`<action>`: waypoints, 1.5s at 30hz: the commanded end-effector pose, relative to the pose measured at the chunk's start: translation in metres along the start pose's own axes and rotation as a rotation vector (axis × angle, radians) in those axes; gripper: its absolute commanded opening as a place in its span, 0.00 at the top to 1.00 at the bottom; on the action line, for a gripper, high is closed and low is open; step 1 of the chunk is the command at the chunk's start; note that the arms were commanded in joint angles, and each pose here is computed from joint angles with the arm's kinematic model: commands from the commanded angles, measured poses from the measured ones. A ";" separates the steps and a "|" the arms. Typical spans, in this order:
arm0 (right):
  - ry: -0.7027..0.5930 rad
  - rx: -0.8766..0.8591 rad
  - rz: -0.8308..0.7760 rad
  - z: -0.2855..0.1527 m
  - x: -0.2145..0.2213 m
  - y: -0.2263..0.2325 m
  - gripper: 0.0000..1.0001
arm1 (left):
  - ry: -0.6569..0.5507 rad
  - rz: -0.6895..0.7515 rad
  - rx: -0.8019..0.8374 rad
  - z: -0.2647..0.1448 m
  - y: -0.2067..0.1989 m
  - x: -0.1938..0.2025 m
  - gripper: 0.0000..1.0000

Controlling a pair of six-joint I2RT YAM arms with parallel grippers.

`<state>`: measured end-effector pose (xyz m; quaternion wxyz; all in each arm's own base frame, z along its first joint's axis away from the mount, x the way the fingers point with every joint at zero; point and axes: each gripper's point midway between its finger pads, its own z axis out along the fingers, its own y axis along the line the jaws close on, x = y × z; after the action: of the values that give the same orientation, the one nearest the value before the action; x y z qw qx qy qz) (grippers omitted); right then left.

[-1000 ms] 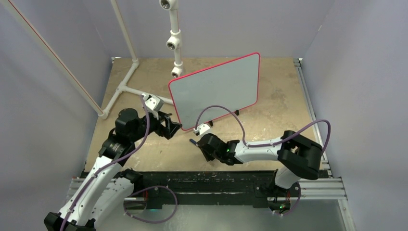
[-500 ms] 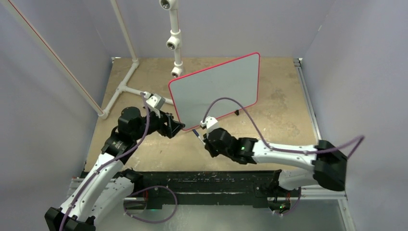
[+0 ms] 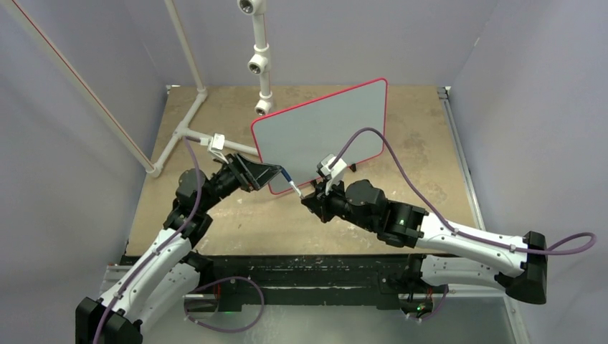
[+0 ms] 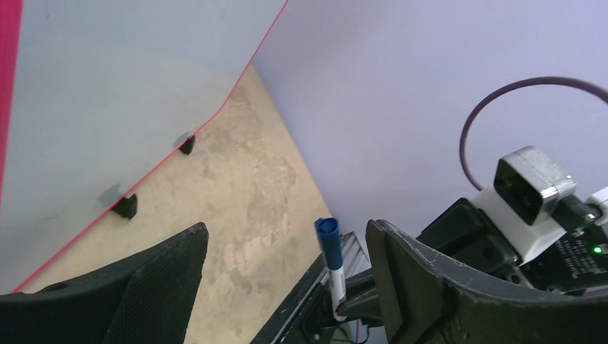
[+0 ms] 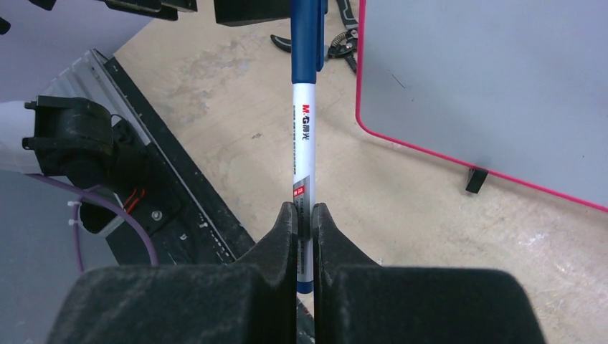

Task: Write a sentence on the whiteboard
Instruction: Pass from the right arm to the left, then pass from the left arm to the right

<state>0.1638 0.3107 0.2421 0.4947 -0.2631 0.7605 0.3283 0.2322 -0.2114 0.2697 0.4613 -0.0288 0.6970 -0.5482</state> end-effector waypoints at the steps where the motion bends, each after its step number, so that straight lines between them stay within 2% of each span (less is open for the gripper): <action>1: -0.028 -0.034 -0.052 -0.002 -0.022 0.010 1.00 | -0.046 -0.056 0.132 0.005 -0.034 -0.017 0.19; 5: -0.029 -0.035 -0.066 0.000 -0.025 0.011 1.00 | -0.020 -0.081 0.120 0.009 -0.025 -0.009 0.19; 8: -0.029 -0.039 -0.078 0.002 -0.027 0.013 1.00 | 0.004 -0.100 0.106 0.012 -0.020 -0.004 0.25; 13: 0.000 -0.031 -0.101 0.006 -0.025 0.012 1.00 | 0.034 -0.112 0.097 0.016 -0.016 0.003 0.48; 16: -0.004 -0.034 -0.105 0.007 -0.028 0.014 1.00 | 0.050 -0.115 0.100 0.018 -0.017 0.006 0.54; 19: -0.004 -0.027 -0.107 0.009 -0.029 0.013 1.00 | 0.062 -0.117 0.101 0.019 -0.017 0.009 0.66; 21: -0.004 -0.014 -0.107 0.010 -0.029 0.012 1.00 | 0.064 -0.120 0.107 0.018 -0.019 0.010 0.79; 23: -0.013 0.004 -0.100 0.011 -0.032 0.009 1.00 | 0.061 -0.128 0.109 0.017 -0.020 0.010 0.99; 26: -0.034 0.032 -0.050 0.009 -0.035 0.006 1.00 | 0.021 -0.165 0.097 0.014 -0.020 0.005 1.00; 28: -0.064 0.015 -0.002 0.004 -0.039 0.009 0.86 | -0.032 -0.211 0.100 0.010 -0.019 -0.001 1.00; 30: -0.147 -0.009 0.058 -0.003 -0.053 0.012 0.62 | -0.090 -0.269 0.121 0.006 -0.021 -0.008 1.00; 33: -0.306 -0.127 0.163 -0.021 -0.074 0.026 0.33 | -0.172 -0.357 0.171 0.000 -0.025 -0.019 1.00; 36: -0.457 -0.231 0.263 -0.041 -0.090 0.034 0.18 | -0.214 -0.416 0.218 -0.005 -0.029 -0.025 1.00; 38: -0.520 -0.277 0.319 -0.049 -0.096 0.036 0.15 | -0.226 -0.435 0.230 -0.005 -0.029 -0.027 1.00; 41: -0.571 -0.276 0.358 -0.049 -0.102 0.034 0.15 | -0.244 -0.461 0.254 -0.007 -0.032 -0.032 1.00; 45: -0.572 -0.253 0.401 -0.035 -0.103 0.033 0.19 | -0.254 -0.467 0.271 -0.008 -0.036 -0.035 1.00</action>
<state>0.1527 0.3115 0.3258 0.5659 -0.1183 0.6205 0.5298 0.2352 -0.2069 0.2908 0.3953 -0.1963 0.5778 -0.6865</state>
